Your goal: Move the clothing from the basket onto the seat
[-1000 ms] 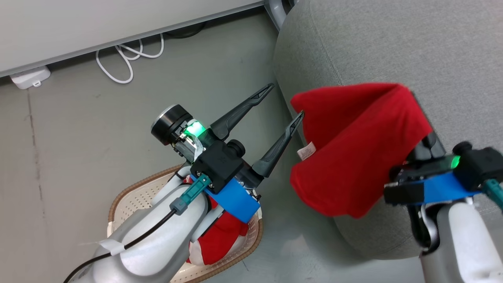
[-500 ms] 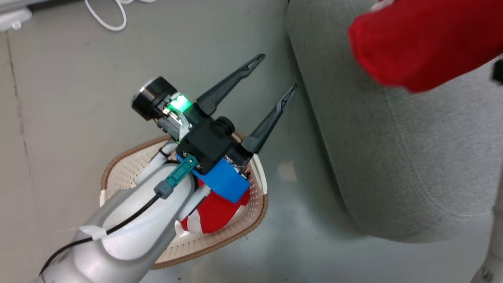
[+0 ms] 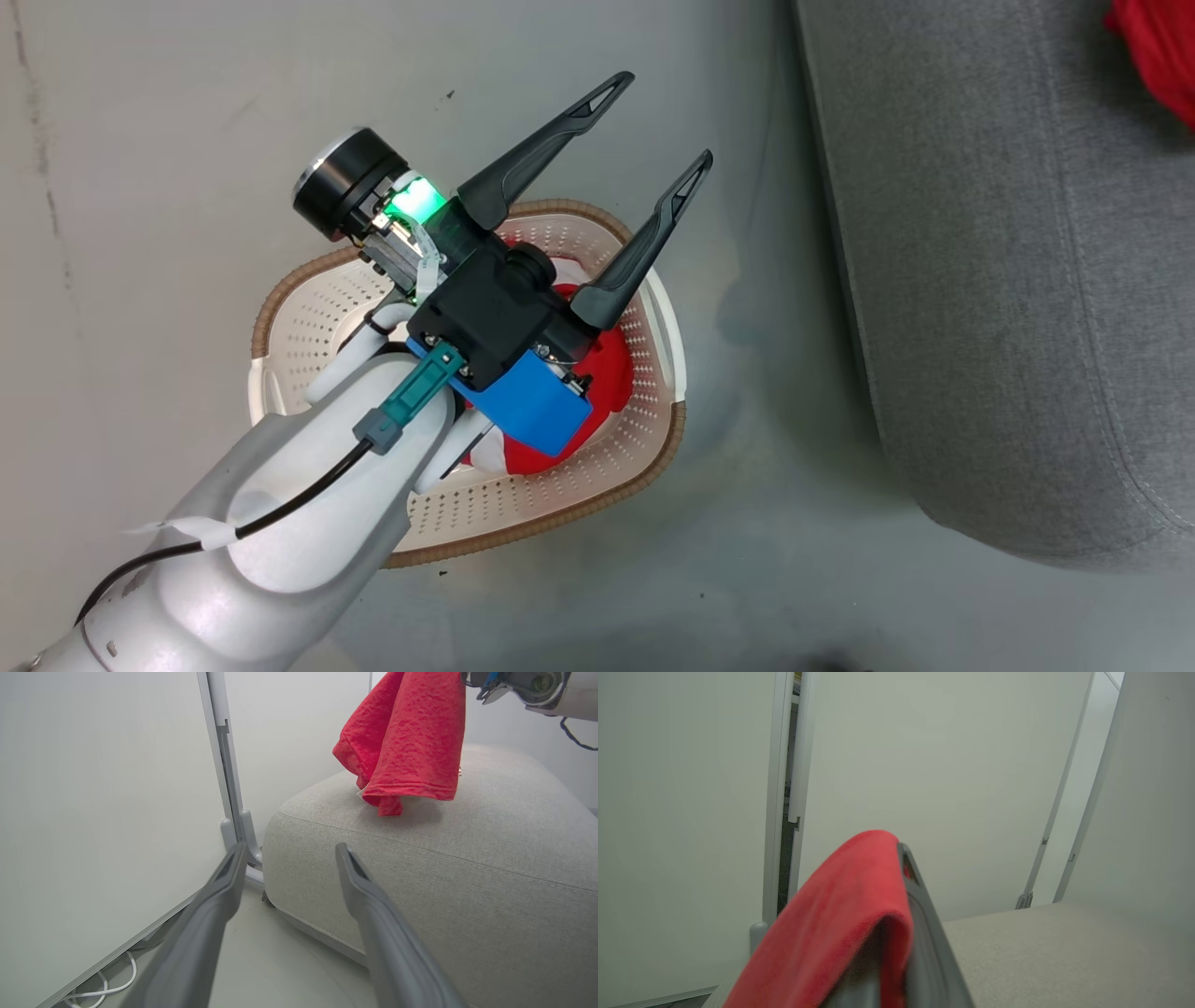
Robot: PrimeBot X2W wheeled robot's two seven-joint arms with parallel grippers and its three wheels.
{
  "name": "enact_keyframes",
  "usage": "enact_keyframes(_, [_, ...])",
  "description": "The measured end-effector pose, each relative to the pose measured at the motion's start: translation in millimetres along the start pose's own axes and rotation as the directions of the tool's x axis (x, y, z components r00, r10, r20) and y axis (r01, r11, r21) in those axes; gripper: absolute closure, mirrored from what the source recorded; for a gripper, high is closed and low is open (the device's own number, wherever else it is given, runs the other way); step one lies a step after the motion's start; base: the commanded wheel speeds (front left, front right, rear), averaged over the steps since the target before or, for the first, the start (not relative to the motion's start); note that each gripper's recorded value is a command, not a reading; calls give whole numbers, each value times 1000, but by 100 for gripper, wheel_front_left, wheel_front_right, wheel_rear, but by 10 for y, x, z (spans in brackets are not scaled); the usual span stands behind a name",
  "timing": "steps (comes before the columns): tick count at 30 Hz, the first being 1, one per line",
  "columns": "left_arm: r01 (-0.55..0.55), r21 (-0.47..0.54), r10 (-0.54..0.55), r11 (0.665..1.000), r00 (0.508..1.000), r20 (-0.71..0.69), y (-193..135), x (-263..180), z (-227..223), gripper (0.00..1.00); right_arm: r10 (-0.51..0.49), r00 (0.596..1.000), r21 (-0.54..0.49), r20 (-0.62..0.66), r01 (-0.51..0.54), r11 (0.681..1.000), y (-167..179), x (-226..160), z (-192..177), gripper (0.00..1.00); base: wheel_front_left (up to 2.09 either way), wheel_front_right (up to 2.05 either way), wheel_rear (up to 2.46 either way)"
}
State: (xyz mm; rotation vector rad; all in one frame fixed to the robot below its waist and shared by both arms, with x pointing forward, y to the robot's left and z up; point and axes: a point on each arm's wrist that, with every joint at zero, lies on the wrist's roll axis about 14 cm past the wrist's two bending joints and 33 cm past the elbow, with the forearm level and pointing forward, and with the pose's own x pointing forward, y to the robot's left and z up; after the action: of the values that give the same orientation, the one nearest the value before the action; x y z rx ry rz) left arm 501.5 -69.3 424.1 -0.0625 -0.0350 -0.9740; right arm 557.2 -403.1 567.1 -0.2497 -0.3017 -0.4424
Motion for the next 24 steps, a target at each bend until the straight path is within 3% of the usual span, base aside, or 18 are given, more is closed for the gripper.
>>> enact_keyframes(9, [-18, -4, 18, 1000, 1000, -18, 53, -69, -85, 0, -48, 946, 6, -320, 53, 999, -108, -463, -1036, 100, 0, 0, 0])
enact_keyframes(15, [-23, -5, 23, 1000, 999, -22, 69, -82, -114, 0, -56, 906, 14, -421, 68, 998, -118, -673, -1334, 100, 0, 0, 0])
enact_keyframes(16, [-22, -5, 22, 1000, 999, -23, 69, -81, -116, 0, -58, 899, 14, -433, 71, 997, -125, -704, -1367, 89, 0, 0, 0])
enact_keyframes(18, [-23, -4, 22, 1000, 999, -25, 70, -80, -123, 0, -59, 897, 14, -438, 73, 997, -137, -719, -1374, 0, 0, 0, 0])
enact_keyframes(24, [-33, 2, 33, 999, 999, -9, 52, -72, -10, 0, -54, 897, 6, -438, 63, 998, -167, -854, -1302, 0, 0, 0, 0])
